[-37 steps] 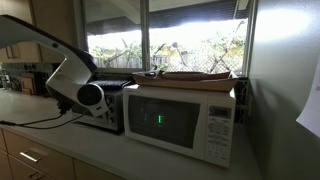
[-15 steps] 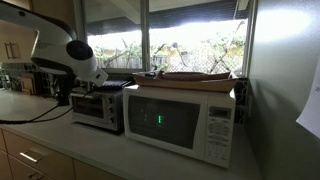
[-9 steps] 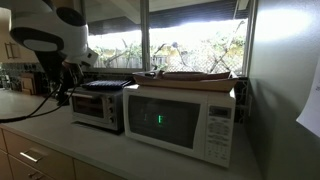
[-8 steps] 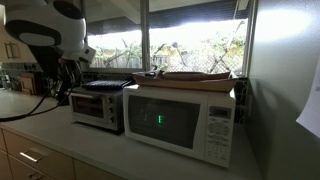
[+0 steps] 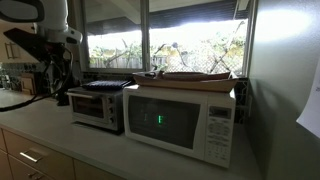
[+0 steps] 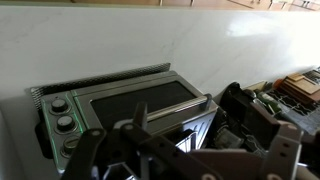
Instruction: Close the oven door
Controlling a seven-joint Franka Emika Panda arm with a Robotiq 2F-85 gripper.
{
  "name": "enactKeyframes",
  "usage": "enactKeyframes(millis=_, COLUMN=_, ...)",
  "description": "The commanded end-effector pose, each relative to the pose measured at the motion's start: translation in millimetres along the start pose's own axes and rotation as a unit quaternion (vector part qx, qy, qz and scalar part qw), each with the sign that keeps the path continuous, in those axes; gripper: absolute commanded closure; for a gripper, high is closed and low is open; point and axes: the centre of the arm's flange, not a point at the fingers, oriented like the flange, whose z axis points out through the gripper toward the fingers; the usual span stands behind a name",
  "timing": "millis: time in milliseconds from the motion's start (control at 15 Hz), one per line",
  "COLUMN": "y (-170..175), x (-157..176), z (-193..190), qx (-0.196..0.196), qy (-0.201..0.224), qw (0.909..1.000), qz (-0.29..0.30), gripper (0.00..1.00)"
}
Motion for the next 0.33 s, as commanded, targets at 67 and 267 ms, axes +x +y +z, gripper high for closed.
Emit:
enactKeyframes(millis=67, y=0.7, x=0.2, z=-0.3, qx=0.002, qy=0.000, qw=1.0000, qz=0.001, gripper=0.00)
enactKeyframes(millis=267, y=2.2, x=0.2, z=-0.9, qx=0.003, qy=0.001, qw=1.0000, qz=0.002, gripper=0.00)
